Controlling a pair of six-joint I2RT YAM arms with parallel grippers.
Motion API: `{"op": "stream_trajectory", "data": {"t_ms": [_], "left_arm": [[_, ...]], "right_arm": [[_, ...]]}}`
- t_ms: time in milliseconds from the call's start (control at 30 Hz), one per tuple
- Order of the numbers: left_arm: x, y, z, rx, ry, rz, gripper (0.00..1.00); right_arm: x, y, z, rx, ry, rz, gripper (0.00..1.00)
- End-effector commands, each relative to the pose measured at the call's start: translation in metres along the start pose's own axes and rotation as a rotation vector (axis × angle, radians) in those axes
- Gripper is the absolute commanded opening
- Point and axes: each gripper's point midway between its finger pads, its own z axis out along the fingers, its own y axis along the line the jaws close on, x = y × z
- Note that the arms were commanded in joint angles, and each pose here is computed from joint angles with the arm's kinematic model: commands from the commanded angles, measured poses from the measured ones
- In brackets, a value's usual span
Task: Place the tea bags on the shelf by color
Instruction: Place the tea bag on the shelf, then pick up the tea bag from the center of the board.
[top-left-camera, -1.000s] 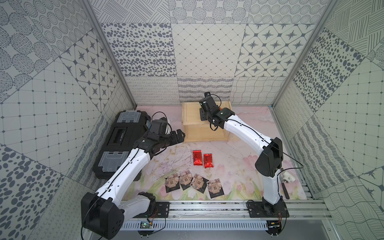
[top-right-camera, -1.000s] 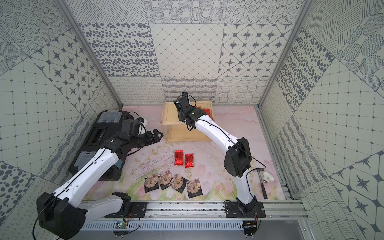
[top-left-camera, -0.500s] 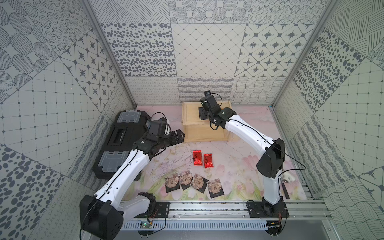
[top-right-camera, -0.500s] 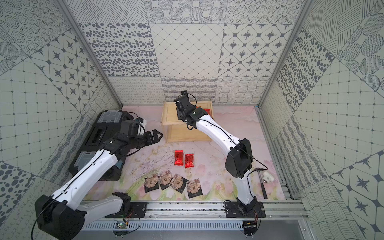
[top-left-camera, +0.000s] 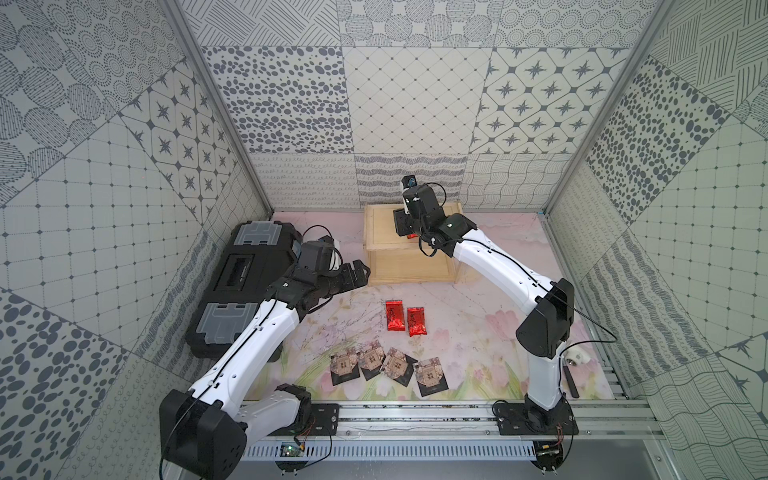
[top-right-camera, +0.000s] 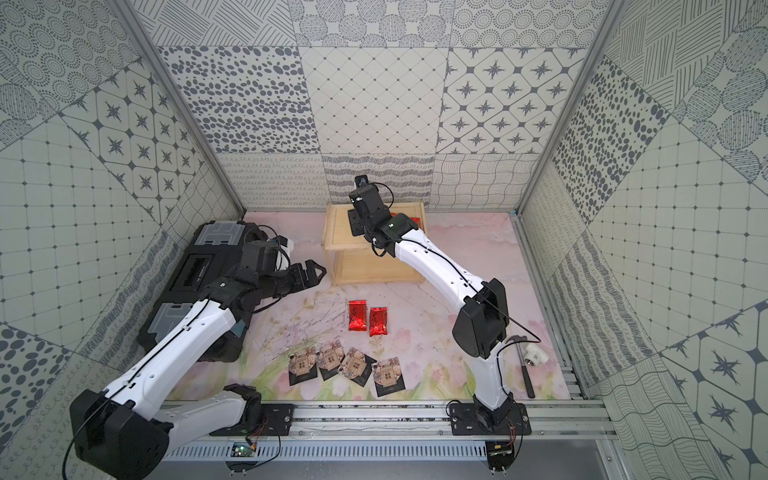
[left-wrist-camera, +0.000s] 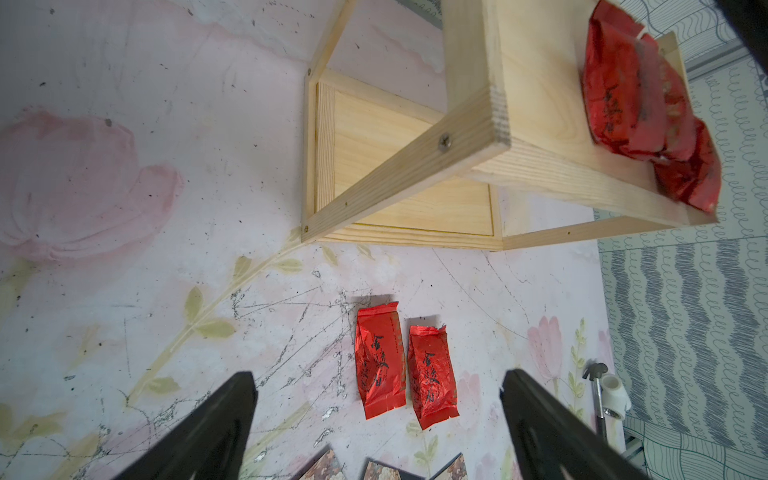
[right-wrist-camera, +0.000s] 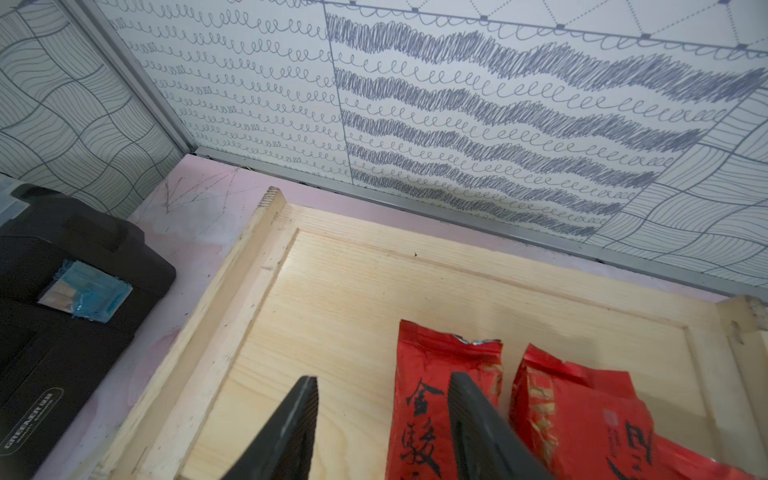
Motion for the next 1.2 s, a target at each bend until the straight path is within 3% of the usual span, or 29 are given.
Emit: {"op": "stream_trajectory", "data": {"t_ms": [0, 200, 400, 500, 667, 933, 1167], "left_arm": [[-0.005, -0.008, -0.003, 0.041, -0.019, 0.000, 0.95], [0.017, -0.005, -0.004, 0.047, 0.018, -0.028, 0.92], [0.041, 0.000, -0.001, 0.013, 0.056, -0.024, 0.91], [0.049, 0.003, 0.000, -0.004, 0.065, -0.021, 0.90], [0.055, 0.011, 0.000, -0.039, 0.063, -0.018, 0.90], [0.057, 0.017, 0.003, -0.070, 0.078, -0.034, 0.92], [0.060, 0.016, 0.008, -0.073, 0.103, -0.037, 0.93]], "right_arm": [[-0.016, 0.011, -0.025, -0.100, -0.072, -0.019, 0.54], [0.016, -0.004, -0.078, -0.090, -0.069, 0.005, 0.54], [0.110, -0.012, -0.113, 0.001, 0.060, 0.098, 0.54], [0.171, -0.003, -0.108, -0.013, 0.178, 0.154, 0.54], [0.236, 0.023, -0.089, -0.062, 0.310, 0.160, 0.58], [0.269, 0.027, -0.063, -0.047, 0.390, 0.108, 0.72], [0.289, 0.027, -0.051, -0.035, 0.450, 0.114, 0.73]]}}
